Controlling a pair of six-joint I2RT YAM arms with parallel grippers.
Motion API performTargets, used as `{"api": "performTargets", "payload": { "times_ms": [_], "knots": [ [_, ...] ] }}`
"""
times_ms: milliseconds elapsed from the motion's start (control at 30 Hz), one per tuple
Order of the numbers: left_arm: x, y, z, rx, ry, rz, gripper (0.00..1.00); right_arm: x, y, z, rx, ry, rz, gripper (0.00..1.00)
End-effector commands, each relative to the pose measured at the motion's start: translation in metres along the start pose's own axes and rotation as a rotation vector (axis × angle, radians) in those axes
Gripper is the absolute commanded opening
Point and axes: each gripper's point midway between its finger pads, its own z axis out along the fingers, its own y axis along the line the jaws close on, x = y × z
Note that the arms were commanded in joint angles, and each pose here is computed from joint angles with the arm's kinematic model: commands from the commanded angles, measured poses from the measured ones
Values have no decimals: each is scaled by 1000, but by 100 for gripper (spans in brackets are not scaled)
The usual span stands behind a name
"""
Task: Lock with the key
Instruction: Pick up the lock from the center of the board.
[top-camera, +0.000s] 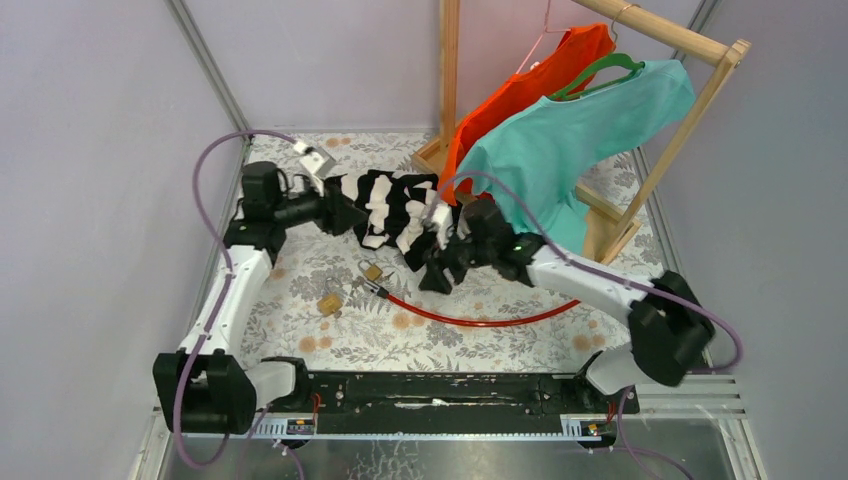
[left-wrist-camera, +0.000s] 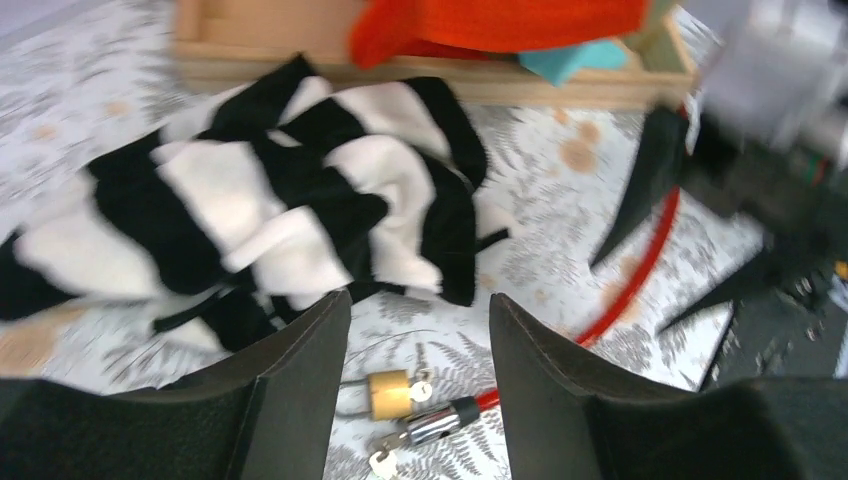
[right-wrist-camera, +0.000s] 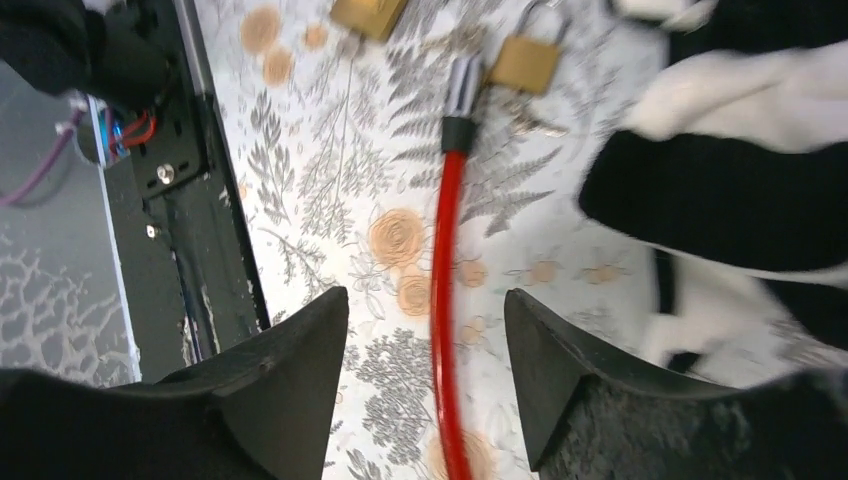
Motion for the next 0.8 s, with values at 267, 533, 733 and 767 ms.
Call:
{"api": "performTargets", "payload": {
  "times_ms": [267,533,733,767],
  "knots": [
    [-23,89,-75,-349,-144,-310,65,49,17,117,17,239,-59,68],
    [-32,86,-81,-344,-172,-266,66,79,-1,136,84,344,-81,61],
    [-31,84,-80,-327,-169,-265,68,94,-9,138,146,378,-112,52],
    [-31,84,-79,-322,-168,-268,69,96,-11,137,160,380,-115,49]
  ]
}}
